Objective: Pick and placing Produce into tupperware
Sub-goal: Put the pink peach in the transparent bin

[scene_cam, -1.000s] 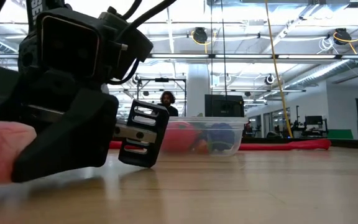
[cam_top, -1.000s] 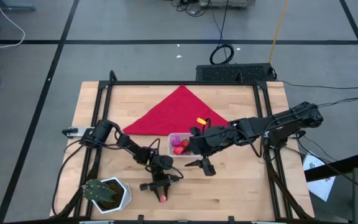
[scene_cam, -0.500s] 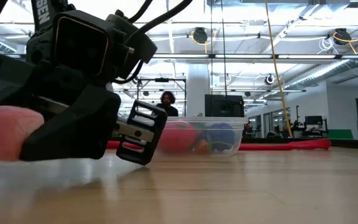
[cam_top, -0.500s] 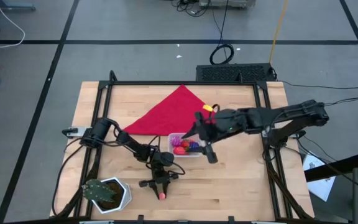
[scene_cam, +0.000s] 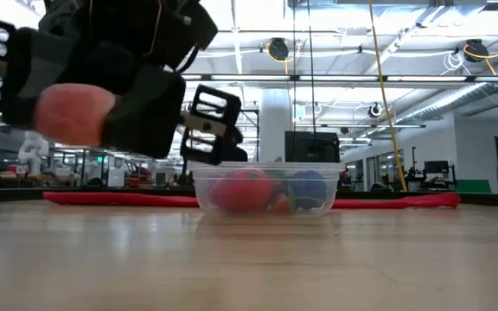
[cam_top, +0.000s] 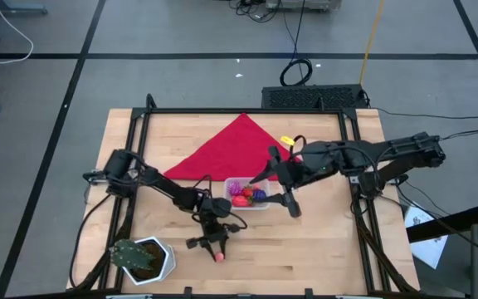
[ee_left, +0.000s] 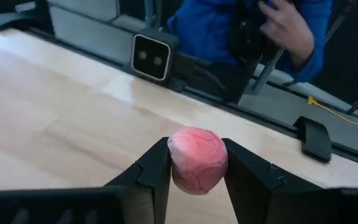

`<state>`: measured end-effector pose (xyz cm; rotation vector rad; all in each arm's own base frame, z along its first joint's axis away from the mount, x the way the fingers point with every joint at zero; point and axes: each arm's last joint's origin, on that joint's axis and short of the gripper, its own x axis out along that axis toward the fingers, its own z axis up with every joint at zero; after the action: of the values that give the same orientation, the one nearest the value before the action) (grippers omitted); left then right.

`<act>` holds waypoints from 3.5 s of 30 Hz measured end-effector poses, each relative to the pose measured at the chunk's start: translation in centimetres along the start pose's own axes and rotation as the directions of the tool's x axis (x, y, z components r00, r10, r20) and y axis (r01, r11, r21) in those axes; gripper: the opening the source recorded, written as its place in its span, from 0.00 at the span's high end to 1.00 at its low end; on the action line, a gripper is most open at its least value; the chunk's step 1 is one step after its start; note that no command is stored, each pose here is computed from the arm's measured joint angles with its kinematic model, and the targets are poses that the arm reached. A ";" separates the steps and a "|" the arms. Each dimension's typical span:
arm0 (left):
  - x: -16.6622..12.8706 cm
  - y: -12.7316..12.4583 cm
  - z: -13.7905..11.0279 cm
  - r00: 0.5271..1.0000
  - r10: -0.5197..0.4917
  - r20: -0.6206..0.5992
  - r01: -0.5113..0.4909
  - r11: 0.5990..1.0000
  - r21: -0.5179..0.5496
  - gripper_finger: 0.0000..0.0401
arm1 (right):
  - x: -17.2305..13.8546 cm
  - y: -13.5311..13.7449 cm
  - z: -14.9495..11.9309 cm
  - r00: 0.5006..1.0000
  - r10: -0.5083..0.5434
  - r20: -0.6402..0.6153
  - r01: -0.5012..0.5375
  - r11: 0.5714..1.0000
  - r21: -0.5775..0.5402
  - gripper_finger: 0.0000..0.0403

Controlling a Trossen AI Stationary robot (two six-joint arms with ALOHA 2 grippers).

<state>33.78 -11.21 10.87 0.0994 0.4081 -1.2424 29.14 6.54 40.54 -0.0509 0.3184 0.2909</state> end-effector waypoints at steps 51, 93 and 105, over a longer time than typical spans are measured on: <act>-19.2 1.0 5.1 0.591 0.783 -0.191 -0.792 0.520 -0.321 0.68 | -7.0 0.2 1.5 0.997 -0.018 0.077 0.031 0.984 -0.175 0.43; -14.6 4.7 11.6 0.525 0.551 -0.648 -0.846 0.418 -0.330 0.68 | -9.5 -0.5 2.9 0.923 -0.315 0.221 0.369 0.886 -0.279 0.43; -12.5 7.2 8.1 0.541 0.476 -0.693 -0.833 0.418 -0.363 0.68 | -10.0 -0.6 3.3 0.901 -0.349 0.257 0.416 0.864 -0.284 0.43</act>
<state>39.23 0.03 21.71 -0.0428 1.1362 -0.1319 21.23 3.58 46.78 -0.4149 0.0515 -0.0541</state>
